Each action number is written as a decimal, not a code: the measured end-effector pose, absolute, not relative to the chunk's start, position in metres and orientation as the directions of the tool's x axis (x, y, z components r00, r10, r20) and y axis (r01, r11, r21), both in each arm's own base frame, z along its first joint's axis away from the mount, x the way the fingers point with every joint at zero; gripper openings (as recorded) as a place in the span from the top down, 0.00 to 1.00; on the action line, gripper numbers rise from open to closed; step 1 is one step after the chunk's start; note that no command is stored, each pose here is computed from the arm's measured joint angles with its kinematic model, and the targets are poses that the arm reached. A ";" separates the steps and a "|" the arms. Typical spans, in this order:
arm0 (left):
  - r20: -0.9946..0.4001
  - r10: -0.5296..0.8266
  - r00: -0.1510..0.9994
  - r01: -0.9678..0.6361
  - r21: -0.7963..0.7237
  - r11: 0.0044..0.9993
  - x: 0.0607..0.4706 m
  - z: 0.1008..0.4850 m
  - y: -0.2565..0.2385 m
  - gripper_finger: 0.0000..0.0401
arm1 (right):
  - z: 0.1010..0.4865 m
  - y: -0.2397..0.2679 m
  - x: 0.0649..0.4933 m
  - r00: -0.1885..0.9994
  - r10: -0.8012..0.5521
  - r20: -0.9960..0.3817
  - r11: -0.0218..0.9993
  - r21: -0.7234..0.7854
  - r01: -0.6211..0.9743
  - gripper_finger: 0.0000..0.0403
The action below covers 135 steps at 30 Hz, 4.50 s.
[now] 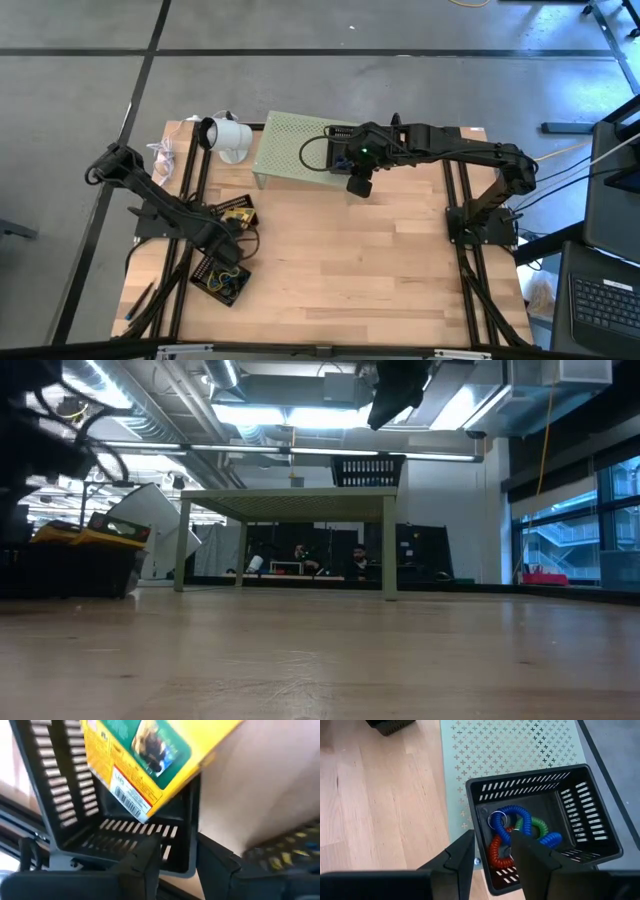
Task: Pick & Place Office Desk Supplies
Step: Put the top black bin on the shelf
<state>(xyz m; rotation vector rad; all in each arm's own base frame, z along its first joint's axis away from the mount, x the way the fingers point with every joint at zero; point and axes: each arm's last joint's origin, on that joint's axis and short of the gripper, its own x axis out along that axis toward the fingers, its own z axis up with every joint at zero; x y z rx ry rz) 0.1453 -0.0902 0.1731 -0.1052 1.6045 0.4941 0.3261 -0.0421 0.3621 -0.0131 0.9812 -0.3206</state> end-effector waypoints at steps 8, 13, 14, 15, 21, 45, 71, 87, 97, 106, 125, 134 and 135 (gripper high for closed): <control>-0.967 0.222 -0.127 -0.392 0.254 0.884 0.143 0.162 -0.082 0.90 | 0.362 -0.042 0.326 0.513 -0.273 -0.814 0.953 -0.155 0.261 0.68; -0.968 0.221 -0.119 -0.401 0.250 0.881 0.147 0.164 -0.079 0.98 | 0.362 -0.042 0.326 0.513 -0.273 -0.814 0.953 -0.155 0.261 0.68; -0.969 0.219 -0.118 -0.407 0.248 0.879 0.149 0.165 -0.078 0.98 | 0.362 -0.042 0.326 0.513 -0.273 -0.814 0.953 -0.155 0.261 0.68; -0.970 0.216 -0.114 -0.413 0.245 0.877 0.150 0.166 -0.078 0.98 | 0.362 -0.042 0.326 0.512 -0.273 -0.814 0.953 -0.155 0.261 0.68; -0.981 0.183 -0.057 -0.455 0.189 0.870 0.163 0.182 -0.081 0.99 | 0.362 -0.042 0.326 0.511 -0.272 -0.815 0.953 -0.155 0.260 0.68; -0.899 0.376 0.223 -0.619 0.167 0.768 0.210 0.339 -0.037 0.99 | 0.378 -0.031 0.309 0.542 -0.263 -0.798 0.963 -0.185 0.194 0.68; -0.940 0.335 0.066 -0.596 0.232 0.769 0.265 0.316 0.094 0.95 | 0.384 -0.014 0.301 0.558 -0.232 -0.797 0.971 -0.156 0.182 0.68; -0.930 0.313 0.191 -0.490 0.186 0.851 0.265 0.359 0.091 0.70 | 0.384 -0.014 0.301 0.557 -0.232 -0.797 0.972 -0.167 0.166 0.67; -0.933 0.350 0.079 0.070 0.356 0.932 0.247 0.378 0.086 0.69 | 0.382 -0.014 0.299 0.531 -0.231 -0.815 0.971 -0.157 0.183 0.67; -0.927 0.373 0.033 0.279 0.367 0.888 0.243 0.373 0.093 0.69 | 0.382 -0.014 0.299 0.531 -0.231 -0.815 0.971 -0.156 0.183 0.67; -0.922 0.383 -0.050 0.379 0.337 0.862 0.249 0.322 0.102 0.69 | 0.382 -0.014 0.299 0.532 -0.231 -0.815 0.971 -0.156 0.183 0.68; -0.933 0.359 -0.024 0.415 0.317 0.853 0.251 0.320 0.102 0.91 | 0.382 -0.014 0.299 0.532 -0.231 -0.815 0.971 -0.157 0.182 0.68; -0.936 0.352 -0.021 0.420 0.311 0.852 0.251 0.320 0.102 0.95 | 0.382 -0.014 0.299 0.532 -0.231 -0.815 0.971 -0.157 0.182 0.68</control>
